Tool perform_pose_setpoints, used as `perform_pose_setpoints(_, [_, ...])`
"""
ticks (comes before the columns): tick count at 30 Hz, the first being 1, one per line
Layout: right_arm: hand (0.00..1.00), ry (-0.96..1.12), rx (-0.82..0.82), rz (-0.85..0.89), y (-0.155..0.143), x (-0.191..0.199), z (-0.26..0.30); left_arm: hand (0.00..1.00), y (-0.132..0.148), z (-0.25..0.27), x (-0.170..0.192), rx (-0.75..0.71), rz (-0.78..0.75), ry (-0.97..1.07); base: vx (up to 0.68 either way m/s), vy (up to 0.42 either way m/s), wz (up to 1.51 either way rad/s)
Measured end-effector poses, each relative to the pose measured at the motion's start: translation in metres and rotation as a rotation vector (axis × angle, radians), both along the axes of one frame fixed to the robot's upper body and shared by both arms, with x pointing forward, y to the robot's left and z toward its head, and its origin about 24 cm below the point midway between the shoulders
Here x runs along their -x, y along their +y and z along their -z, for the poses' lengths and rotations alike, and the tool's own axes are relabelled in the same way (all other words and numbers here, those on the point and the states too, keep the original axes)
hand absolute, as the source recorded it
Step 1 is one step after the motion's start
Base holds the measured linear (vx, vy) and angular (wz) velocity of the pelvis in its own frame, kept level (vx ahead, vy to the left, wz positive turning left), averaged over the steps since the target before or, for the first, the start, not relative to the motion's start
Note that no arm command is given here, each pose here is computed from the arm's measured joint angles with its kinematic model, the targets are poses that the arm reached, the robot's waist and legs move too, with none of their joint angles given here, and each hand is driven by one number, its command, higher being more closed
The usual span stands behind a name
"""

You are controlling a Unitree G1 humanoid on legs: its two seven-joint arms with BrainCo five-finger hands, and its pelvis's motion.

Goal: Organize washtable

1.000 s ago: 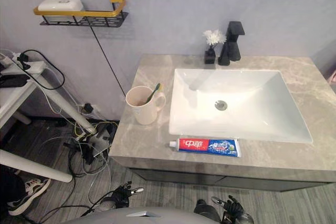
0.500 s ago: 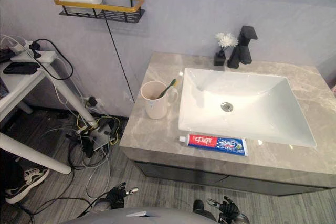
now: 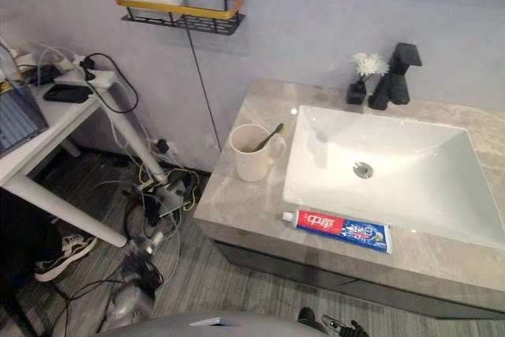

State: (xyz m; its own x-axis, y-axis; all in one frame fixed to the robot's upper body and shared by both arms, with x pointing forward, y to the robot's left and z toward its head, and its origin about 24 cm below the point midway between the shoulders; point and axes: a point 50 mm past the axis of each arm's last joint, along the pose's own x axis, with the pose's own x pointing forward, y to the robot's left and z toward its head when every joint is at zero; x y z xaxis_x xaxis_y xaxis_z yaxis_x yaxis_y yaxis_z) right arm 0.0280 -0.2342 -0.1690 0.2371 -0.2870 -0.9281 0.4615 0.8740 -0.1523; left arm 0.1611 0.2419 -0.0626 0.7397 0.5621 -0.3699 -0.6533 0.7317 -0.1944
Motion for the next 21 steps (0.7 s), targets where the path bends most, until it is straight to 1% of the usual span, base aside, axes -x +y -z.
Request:
perform_pose_setpoints(1, [0.00, 0.007, 0.005, 0.002, -0.001, 0.003, 0.000, 0.00, 0.009, -0.028, -0.010, -0.081, -0.044, -0.108, -0.09, 0.002, 0.15])
perform_pose_setpoints(3, [0.00, 0.009, 0.005, 0.002, -0.001, 0.004, 0.000, 0.00, 0.013, -0.048, -0.016, -0.146, -0.054, -0.173, -0.08, -0.003, 0.19])
perform_pose_setpoints(4, [0.00, 0.014, 0.006, 0.004, -0.001, 0.007, 0.000, 0.00, 0.012, -0.077, -0.024, -0.220, -0.057, -0.277, -0.07, -0.010, 0.18])
perform_pose_setpoints(6, [0.00, 0.025, 0.005, 0.009, -0.001, 0.012, 0.000, 0.00, 0.004, -0.115, -0.031, -0.320, -0.028, -0.412, -0.05, -0.008, 0.13])
perform_pose_setpoints(7, [0.00, 0.032, 0.002, 0.013, 0.000, 0.016, 0.000, 0.00, -0.007, -0.141, -0.035, -0.404, 0.018, -0.502, -0.03, 0.001, 0.05])
perform_pose_setpoints(9, [0.00, 0.033, -0.002, 0.036, -0.001, 0.019, 0.000, 0.00, -0.025, -0.173, -0.036, -0.493, 0.111, -0.641, 0.00, 0.000, 0.00])
perform_pose_setpoints(12, [0.00, 0.033, -0.009, 0.088, -0.002, 0.026, 0.000, 0.00, -0.062, -0.224, -0.030, -0.668, 0.332, -0.899, 0.00, 0.007, -0.01])
perform_pose_setpoints(15, [0.00, 0.030, -0.023, 0.114, -0.003, 0.030, 0.000, 0.00, -0.082, -0.239, -0.023, -0.745, 0.424, -1.001, 0.01, 0.010, -0.03])
perform_pose_setpoints(16, [0.00, 0.029, -0.026, 0.117, -0.003, 0.031, 0.000, 0.00, -0.088, -0.241, -0.022, -0.745, 0.454, -1.016, 0.00, 0.000, 0.00])
perform_pose_setpoints(18, [0.00, 0.028, -0.034, 0.119, -0.003, 0.031, 0.000, 0.00, -0.107, -0.242, -0.020, -0.766, 0.581, -1.056, 0.00, 0.000, 0.00])
perform_pose_setpoints(19, [0.00, 0.028, -0.035, 0.117, -0.003, 0.031, 0.000, 0.00, -0.111, -0.243, -0.019, -0.770, 0.608, -1.068, 0.00, 0.000, 0.00])
perform_pose_setpoints(21, [0.00, 0.024, -0.036, 0.092, -0.002, 0.027, 0.000, 0.00, -0.125, -0.245, -0.017, -0.748, 0.694, -1.106, -0.01, 0.004, -0.07])
